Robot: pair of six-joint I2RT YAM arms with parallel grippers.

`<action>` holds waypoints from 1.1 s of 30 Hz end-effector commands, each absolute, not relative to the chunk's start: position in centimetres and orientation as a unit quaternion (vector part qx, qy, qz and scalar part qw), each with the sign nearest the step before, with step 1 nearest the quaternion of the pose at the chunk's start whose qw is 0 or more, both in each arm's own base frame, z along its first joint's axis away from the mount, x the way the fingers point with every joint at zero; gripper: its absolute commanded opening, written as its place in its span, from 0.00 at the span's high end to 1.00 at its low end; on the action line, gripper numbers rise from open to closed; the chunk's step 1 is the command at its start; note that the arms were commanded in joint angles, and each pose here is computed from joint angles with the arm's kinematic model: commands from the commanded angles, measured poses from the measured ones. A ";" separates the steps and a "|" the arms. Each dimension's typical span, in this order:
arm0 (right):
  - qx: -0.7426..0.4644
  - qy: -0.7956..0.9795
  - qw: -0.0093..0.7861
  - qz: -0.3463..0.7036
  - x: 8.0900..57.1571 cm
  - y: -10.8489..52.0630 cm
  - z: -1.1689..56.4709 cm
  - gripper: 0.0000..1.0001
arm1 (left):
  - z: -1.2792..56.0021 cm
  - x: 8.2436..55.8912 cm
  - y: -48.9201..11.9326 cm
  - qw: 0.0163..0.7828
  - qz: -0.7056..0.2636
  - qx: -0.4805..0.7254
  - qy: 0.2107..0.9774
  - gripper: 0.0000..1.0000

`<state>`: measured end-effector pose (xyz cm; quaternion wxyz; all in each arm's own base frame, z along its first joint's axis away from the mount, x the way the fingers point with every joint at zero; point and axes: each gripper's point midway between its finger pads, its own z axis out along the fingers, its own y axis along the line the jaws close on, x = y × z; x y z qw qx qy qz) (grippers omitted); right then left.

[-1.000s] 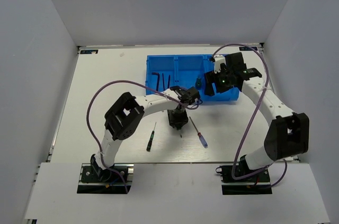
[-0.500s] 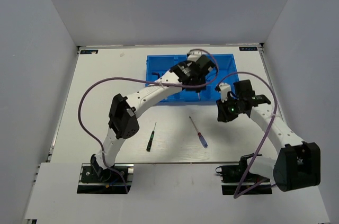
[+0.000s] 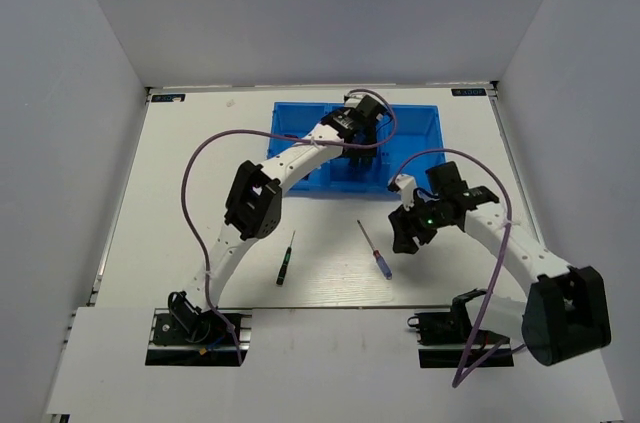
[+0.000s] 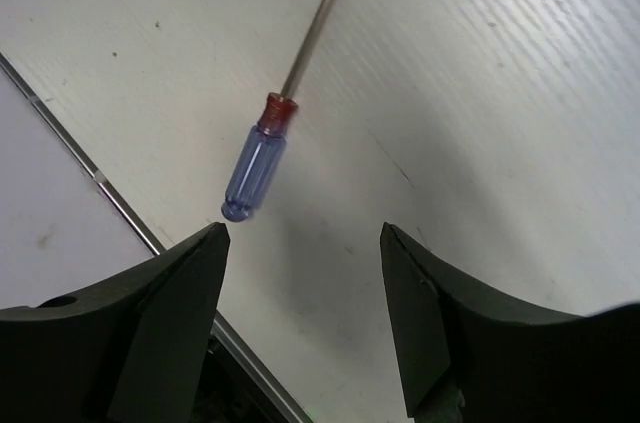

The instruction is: Sort the tools into containers

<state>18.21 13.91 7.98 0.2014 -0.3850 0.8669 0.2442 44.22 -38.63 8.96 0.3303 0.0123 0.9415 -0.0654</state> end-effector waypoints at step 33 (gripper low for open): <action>-0.421 0.890 0.148 0.090 19.2 17.4 3.5 1.00 | 8.0 21.3 -22.5 0.250 -0.070 0.108 0.960 0.23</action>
